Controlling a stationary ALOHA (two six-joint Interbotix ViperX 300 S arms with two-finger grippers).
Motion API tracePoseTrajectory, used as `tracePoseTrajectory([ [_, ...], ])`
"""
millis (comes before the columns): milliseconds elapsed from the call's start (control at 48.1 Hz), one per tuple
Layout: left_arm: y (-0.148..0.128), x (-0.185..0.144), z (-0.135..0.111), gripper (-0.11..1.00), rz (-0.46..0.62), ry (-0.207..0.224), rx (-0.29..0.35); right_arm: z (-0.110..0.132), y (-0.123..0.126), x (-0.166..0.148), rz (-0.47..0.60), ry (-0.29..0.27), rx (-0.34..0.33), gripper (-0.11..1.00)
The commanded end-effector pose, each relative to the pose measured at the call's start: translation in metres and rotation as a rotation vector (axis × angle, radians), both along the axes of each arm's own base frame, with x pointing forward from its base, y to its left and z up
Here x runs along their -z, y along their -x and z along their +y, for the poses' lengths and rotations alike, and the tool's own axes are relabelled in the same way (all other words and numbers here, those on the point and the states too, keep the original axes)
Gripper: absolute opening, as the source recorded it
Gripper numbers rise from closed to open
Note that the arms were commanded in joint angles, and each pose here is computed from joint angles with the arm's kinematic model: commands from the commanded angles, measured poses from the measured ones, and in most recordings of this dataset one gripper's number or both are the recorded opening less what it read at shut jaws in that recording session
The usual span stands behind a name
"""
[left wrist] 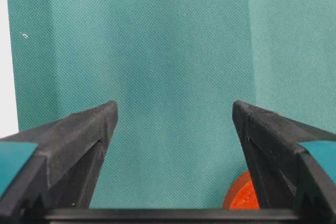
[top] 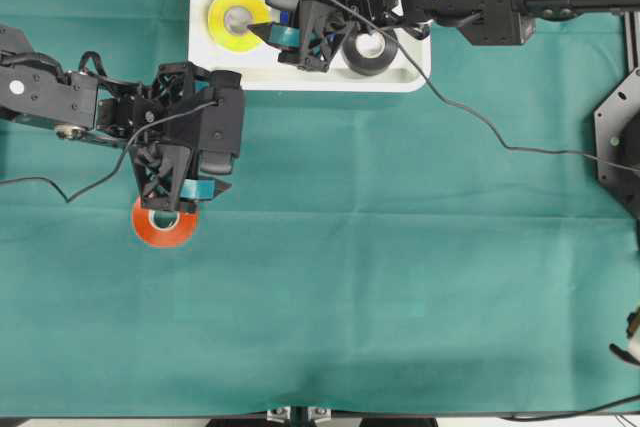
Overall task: Put the tape alternately from left to right into the white case.
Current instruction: 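Carry the yellow roll into the white case and release it, then withdraw the right gripper and lower the left gripper onto the red roll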
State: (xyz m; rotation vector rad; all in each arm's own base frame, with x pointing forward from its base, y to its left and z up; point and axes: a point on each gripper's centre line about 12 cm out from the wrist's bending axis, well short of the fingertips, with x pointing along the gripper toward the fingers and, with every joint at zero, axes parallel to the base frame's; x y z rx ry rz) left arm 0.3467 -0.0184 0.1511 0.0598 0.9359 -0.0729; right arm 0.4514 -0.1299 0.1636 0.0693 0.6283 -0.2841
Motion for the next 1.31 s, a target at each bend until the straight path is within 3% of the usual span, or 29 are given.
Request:
tracePoseTrajectory([
  [0,-0.003,-0.009,-0.001,0.81,-0.032,0.004,0.001,0.005,-0.001,-0.014,-0.03,0.007,-0.013,0.89],
  [312,-0.002,-0.009,-0.002,0.81,-0.031,0.003,0.004,0.036,0.012,-0.016,-0.021,0.001,-0.073,0.89],
  [936,-0.002,-0.009,-0.002,0.81,-0.031,0.004,0.002,0.127,0.052,-0.013,0.019,-0.01,-0.272,0.89],
  [1289,-0.002,-0.008,-0.002,0.81,-0.029,0.004,0.002,0.155,0.069,-0.002,0.06,-0.019,-0.338,0.89],
])
